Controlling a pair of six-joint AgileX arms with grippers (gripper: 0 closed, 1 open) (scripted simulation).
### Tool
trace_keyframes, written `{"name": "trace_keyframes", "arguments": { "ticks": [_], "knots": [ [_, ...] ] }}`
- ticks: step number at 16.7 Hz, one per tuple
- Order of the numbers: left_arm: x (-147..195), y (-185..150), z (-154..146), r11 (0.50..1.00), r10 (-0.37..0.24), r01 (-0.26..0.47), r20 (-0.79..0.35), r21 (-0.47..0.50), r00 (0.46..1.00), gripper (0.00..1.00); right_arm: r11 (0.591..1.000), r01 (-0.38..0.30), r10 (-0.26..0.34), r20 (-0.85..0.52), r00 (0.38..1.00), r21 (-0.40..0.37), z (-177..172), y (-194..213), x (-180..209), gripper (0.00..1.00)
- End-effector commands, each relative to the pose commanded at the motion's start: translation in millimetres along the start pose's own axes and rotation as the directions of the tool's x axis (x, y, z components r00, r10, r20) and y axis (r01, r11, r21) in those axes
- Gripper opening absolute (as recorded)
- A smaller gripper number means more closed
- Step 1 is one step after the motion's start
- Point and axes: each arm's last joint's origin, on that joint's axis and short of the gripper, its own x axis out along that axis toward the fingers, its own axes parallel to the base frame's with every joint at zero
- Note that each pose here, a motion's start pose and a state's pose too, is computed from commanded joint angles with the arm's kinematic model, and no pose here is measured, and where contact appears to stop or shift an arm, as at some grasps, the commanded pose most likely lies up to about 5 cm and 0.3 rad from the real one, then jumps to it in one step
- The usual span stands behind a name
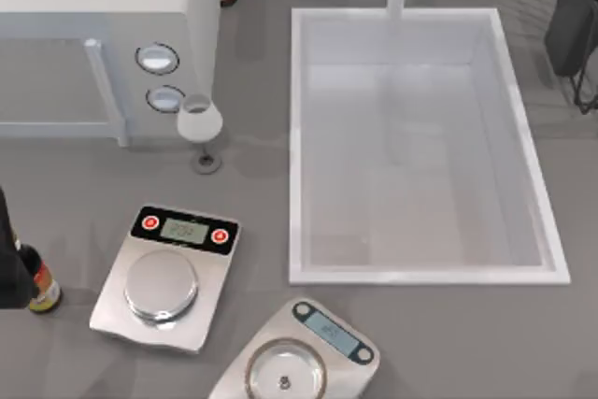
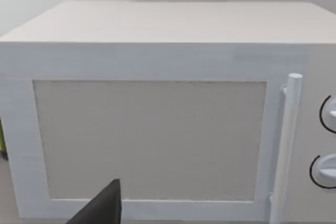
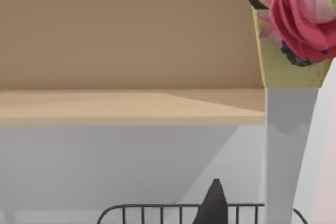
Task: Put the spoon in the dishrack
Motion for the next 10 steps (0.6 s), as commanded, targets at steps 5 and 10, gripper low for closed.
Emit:
{"name": "trace_keyframes", "arguments": {
  "ticks": [5,10],
  "knots": [
    [0,0,0,1.000,0.000,0.000,0.000,0.000,1.000,1.00,1.000,0.000,0.000,0.003,1.000,-0.001,1,0,0,0.00],
    [0,0,0,1.000,0.000,0.000,0.000,0.000,1.000,1.00,1.000,0.002,-0.002,-0.001,1.000,0.001,-12,-14,33,0.00]
  ]
}}
